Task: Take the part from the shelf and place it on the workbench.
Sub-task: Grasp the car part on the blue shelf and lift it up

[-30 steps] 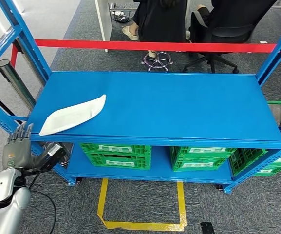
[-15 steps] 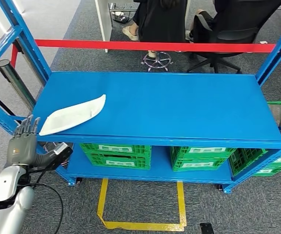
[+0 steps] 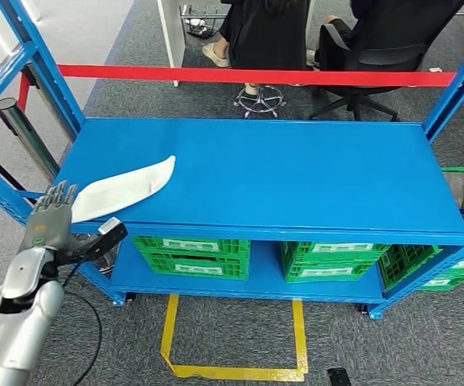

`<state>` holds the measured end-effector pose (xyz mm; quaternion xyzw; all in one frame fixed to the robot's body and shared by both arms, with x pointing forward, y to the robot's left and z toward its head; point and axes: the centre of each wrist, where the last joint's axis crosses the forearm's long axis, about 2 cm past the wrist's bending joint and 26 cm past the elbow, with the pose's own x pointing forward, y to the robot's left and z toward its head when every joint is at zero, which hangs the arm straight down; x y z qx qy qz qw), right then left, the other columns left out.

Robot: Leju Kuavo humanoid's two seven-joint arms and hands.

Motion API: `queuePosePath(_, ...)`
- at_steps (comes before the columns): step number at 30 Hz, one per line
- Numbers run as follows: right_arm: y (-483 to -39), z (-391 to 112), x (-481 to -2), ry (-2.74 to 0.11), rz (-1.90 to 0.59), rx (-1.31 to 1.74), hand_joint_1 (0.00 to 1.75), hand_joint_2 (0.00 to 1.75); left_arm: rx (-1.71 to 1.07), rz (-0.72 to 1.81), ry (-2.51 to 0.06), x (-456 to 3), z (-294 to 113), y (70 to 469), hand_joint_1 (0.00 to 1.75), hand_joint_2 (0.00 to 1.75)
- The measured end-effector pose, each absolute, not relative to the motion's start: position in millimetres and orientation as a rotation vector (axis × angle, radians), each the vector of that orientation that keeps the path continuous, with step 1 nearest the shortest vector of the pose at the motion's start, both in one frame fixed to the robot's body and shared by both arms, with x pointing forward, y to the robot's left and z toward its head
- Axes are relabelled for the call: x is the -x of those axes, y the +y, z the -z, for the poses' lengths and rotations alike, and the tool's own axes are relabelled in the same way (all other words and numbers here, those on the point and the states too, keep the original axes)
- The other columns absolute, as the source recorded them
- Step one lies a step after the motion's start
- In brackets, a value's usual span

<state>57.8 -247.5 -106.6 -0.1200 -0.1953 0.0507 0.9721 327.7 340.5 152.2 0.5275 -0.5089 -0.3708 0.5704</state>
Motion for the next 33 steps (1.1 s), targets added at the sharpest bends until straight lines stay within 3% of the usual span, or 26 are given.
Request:
queuePosePath(20,-247,105,-68,-0.387,-0.151,0.228,0.0,1.75,-1.179,0.998,-1.092,-396,-158,323,0.0,1.75)
queuePosePath(21,-247,105,-69,-0.387,-0.154,0.227,0.0,1.75,-1.171,1.004,-1.083,-398,-156,321,0.07,1.75)
queuePosePath(22,-247,105,-69,-0.388,-0.156,0.227,0.0,1.75,-1.163,1.009,-1.075,-399,-154,320,0.34,1.75)
queuePosePath(25,-246,105,-70,-0.39,-0.16,0.225,0.0,1.75,-1.147,1.016,-1.056,-403,-148,318,1.59,1.75)
queuePosePath(26,-246,105,-71,-0.39,-0.161,0.225,0.0,1.75,-1.141,1.016,-1.052,-404,-147,317,1.75,1.75)
queuePosePath(33,-245,104,-74,-0.394,-0.162,0.224,0.0,1.75,-1.102,1.034,-1.03,-405,-135,317,1.75,1.75)
